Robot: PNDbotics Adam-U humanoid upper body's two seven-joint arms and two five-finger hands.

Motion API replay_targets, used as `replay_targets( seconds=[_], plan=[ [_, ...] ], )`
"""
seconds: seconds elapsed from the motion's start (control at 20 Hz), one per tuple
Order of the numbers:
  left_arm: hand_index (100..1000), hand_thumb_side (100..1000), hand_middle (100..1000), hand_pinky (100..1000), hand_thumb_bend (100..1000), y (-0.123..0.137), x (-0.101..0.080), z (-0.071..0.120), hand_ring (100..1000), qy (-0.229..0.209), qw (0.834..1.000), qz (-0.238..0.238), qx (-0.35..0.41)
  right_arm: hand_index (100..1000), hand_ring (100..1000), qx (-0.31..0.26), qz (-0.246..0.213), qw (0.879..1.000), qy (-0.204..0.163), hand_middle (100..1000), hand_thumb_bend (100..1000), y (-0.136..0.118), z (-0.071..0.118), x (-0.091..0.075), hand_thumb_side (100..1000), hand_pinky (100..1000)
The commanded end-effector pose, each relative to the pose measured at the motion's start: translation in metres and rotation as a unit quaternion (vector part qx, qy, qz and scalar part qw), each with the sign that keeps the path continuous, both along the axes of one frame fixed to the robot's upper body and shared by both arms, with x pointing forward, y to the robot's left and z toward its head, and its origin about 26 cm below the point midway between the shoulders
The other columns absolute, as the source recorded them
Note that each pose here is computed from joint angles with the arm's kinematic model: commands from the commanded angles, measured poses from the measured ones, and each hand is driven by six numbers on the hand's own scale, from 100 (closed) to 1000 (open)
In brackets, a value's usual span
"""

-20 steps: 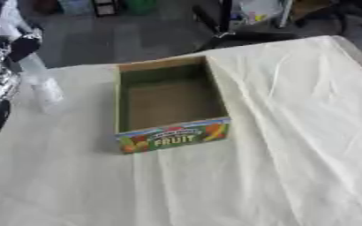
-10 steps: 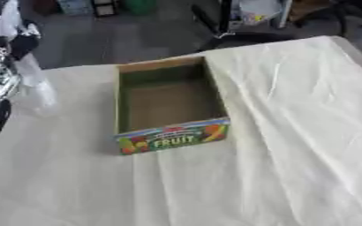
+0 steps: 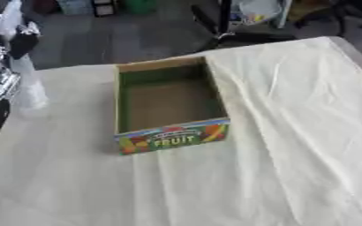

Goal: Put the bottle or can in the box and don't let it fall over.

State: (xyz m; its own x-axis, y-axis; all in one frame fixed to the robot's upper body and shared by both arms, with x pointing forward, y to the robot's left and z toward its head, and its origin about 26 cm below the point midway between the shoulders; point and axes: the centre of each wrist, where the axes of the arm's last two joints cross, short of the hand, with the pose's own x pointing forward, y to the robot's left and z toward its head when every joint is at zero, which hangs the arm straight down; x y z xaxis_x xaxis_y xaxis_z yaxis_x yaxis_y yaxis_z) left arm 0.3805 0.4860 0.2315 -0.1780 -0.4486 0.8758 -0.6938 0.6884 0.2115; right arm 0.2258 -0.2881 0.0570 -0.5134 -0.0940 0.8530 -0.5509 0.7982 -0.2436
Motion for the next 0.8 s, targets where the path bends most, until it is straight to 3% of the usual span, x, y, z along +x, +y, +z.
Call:
replay_targets(
  seconds=[0.05,0.3,0.5,0.8],
  plan=[
    [464,100,138,646,100,0.0,-0.007,0.032,517,-0.026,0.999,-0.009,0.023,1000,1000,-0.005,-0.001,1.0,-0.007,1000,100,-0.003,0.004,-0.001,470,775],
    [456,100,128,629,100,-0.022,-0.01,0.051,504,-0.028,0.997,-0.057,0.034,1000,1000,-0.004,-0.002,1.0,-0.006,1000,100,-0.004,0.003,-0.002,470,775],
    [453,100,129,625,100,-0.054,-0.014,0.074,496,-0.044,0.99,-0.125,0.047,1000,1000,-0.003,-0.001,1.0,-0.005,1000,100,-0.004,0.003,-0.003,470,775],
    [453,100,135,623,100,-0.121,-0.025,0.099,489,-0.073,0.953,-0.292,0.035,1000,1000,-0.004,0.004,1.0,-0.005,1000,100,-0.003,0.002,-0.004,470,775]
  ],
)
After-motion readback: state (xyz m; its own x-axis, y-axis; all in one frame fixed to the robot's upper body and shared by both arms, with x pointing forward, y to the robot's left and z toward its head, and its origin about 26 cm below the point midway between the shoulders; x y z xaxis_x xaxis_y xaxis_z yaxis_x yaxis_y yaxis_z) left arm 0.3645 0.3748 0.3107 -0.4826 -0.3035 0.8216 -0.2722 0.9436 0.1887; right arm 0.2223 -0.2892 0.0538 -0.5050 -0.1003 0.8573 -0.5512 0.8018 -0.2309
